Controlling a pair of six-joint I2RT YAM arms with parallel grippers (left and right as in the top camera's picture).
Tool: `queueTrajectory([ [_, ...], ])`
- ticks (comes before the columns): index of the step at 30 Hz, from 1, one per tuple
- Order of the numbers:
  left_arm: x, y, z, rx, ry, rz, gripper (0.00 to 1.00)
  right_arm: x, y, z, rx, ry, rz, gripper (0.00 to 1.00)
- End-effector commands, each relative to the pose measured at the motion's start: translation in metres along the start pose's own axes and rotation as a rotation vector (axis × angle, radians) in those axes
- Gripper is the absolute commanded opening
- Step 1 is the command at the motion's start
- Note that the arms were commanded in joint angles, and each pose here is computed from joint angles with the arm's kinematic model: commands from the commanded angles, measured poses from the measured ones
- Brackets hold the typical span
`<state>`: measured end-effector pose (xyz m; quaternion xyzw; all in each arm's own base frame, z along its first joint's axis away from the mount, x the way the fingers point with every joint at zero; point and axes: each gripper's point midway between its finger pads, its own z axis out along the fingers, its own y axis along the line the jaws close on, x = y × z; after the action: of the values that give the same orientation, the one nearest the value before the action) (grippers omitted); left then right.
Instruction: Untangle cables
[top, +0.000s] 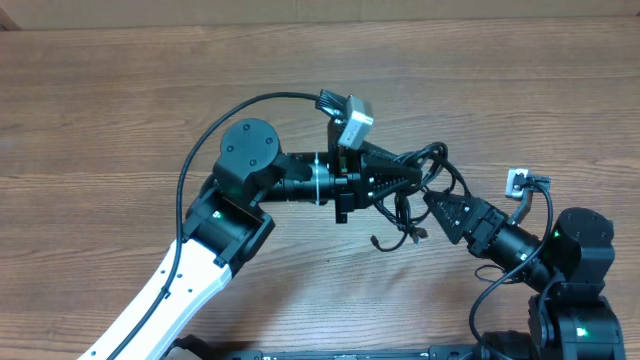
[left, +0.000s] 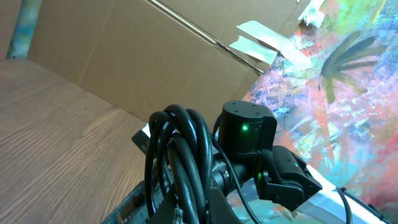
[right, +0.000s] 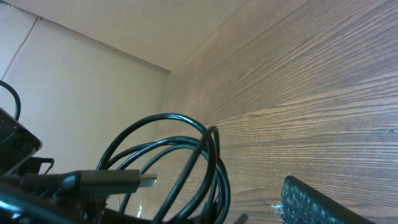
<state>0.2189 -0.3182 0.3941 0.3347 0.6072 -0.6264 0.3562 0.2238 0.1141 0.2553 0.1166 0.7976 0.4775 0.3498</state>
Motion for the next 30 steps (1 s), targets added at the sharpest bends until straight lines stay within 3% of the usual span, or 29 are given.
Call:
queueTrajectory([
  [1,-0.013,-0.015,-0.005,0.017,-0.027,0.073,0.04,-0.004,0.003,-0.001,-0.005,-0.016,0.043,0.87],
  [16,-0.022,-0.030,-0.001,0.061,-0.063,0.148,0.04,0.003,0.020,-0.002,-0.090,0.040,0.094,0.81],
  [25,-0.016,-0.043,0.010,0.091,-0.060,0.203,0.04,0.001,0.023,-0.002,-0.099,0.034,0.104,0.67],
  [28,-0.016,-0.046,0.011,0.100,-0.063,0.213,0.04,0.002,0.023,-0.003,-0.103,0.040,0.106,0.53],
  [30,-0.017,-0.046,0.011,0.101,-0.064,0.215,0.04,0.002,0.023,-0.002,-0.102,0.041,0.107,0.27],
])
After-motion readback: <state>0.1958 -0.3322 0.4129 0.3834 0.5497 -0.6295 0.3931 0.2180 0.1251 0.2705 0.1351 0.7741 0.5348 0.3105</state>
